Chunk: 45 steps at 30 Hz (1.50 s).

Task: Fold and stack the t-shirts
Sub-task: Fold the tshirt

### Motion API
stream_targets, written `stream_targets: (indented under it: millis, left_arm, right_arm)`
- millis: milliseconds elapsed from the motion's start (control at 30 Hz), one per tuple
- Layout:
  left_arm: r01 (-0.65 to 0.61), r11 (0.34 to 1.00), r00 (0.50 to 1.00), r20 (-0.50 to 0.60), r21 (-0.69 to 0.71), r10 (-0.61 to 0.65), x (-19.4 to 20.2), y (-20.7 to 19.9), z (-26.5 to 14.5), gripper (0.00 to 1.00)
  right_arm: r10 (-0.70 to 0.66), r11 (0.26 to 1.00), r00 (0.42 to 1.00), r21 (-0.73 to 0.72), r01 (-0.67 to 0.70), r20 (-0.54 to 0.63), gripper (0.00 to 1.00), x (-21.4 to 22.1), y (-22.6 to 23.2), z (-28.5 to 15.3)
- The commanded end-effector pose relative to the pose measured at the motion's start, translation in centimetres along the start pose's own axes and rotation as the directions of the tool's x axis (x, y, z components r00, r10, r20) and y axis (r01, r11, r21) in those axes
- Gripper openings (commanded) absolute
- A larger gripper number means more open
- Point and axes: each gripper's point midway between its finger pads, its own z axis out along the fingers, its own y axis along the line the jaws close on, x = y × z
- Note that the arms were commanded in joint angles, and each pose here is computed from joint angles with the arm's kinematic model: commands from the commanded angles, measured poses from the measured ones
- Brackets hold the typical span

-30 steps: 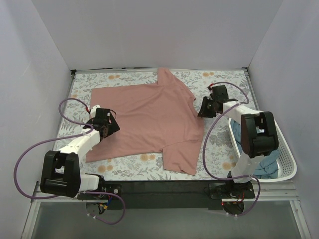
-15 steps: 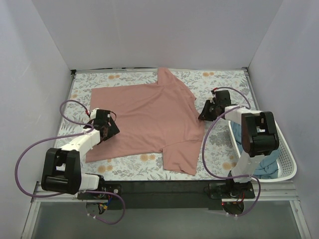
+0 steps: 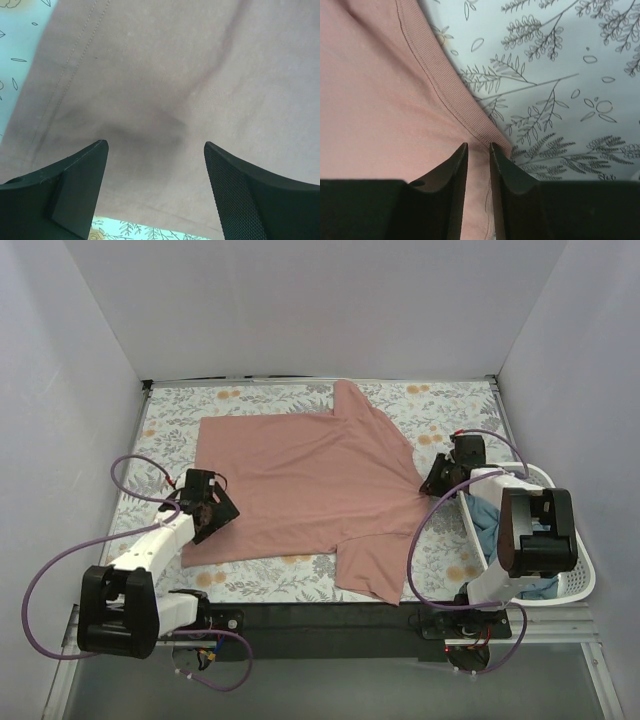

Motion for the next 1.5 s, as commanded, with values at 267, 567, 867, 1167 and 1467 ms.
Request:
stream_targets:
  millis: [267,567,867,1167,1467]
  left_arm:
    - [-0.061,0.976,0.974,0.226,0.208,0.013,-9.7,-8.0,-2.0,0.77]
    - [-0.072,0.988,0.965,0.259,0.134,0.035,-16.8,-12.5,5.5,0.77]
    - [-0.043,0.998,0.995,0.097,0.048,0.038,-15.7,-10.5,12.2,0.76]
    - [0.000,0.997,1.000,-0.030,-0.081,-0.002,-10.5,-5.2,10.9,0.76]
    - [0.027,0.998,0.996,-0.086,-0.049,-0.031,-5.3,-2.3,6.4,0.75]
  right_arm:
    - [-0.206,0.957,0.967,-0.174,0.232,0.153,0.33,-8.3,8.7,-2.4]
    - [-0.164,0.946,0.981,-0.266,0.186,0.102,0.33,-11.6,10.9,4.6]
    - [-0.080,0.971,0.997,-0.224,0.081,0.012,0.33,-10.5,7.9,8.9]
    - [0.105,0.991,0.994,-0.078,-0.108,-0.043,0.33,-7.1,-0.1,6.9]
    - [0.145,0.989,0.982,-0.016,-0.148,-0.119,0.34,0.3,-2.5,2.6]
